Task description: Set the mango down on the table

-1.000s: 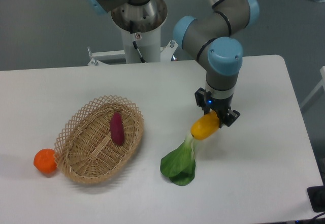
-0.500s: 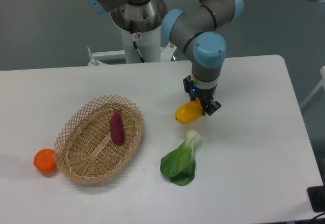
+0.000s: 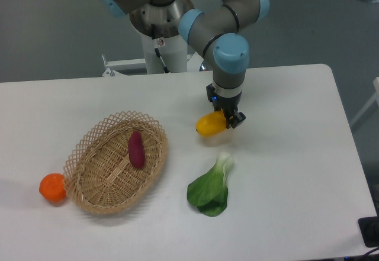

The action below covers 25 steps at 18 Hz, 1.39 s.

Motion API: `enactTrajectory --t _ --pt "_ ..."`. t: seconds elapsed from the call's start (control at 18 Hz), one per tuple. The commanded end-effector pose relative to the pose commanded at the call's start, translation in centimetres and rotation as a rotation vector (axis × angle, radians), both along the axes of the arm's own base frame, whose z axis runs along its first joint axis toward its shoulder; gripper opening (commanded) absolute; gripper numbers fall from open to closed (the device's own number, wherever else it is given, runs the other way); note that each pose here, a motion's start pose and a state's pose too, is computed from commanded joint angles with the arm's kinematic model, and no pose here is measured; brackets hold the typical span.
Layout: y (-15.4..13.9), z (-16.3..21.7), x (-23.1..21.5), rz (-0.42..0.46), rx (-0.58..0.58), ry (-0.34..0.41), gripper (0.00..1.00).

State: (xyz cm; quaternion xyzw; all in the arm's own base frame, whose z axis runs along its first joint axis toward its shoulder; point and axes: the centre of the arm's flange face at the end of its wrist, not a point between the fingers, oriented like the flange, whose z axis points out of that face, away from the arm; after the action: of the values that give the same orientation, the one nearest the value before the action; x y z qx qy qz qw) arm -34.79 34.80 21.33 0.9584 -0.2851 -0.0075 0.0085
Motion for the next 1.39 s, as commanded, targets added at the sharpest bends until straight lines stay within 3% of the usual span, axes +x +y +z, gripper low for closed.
enactTrajectory --t 0.11,0.33,0.56,1.06,1.22,1.39 --pt "0.0 0.0 0.0 -0.002 0.001 -0.002 0.58" --pt "0.0 0.0 -0.1 -0.017 0.001 -0.001 0.96" --pt "-0.1 0.5 -0.9 -0.002 0.008 0.012 1.00" --pt "1.8 6.1 -6.5 0.027 0.068 0.111 1.00" --pt "3.1 8.0 -8.3 0.036 0.068 0.101 1.00" --pt "4.3 9.2 -10.1 0.105 0.065 0.076 1.00"
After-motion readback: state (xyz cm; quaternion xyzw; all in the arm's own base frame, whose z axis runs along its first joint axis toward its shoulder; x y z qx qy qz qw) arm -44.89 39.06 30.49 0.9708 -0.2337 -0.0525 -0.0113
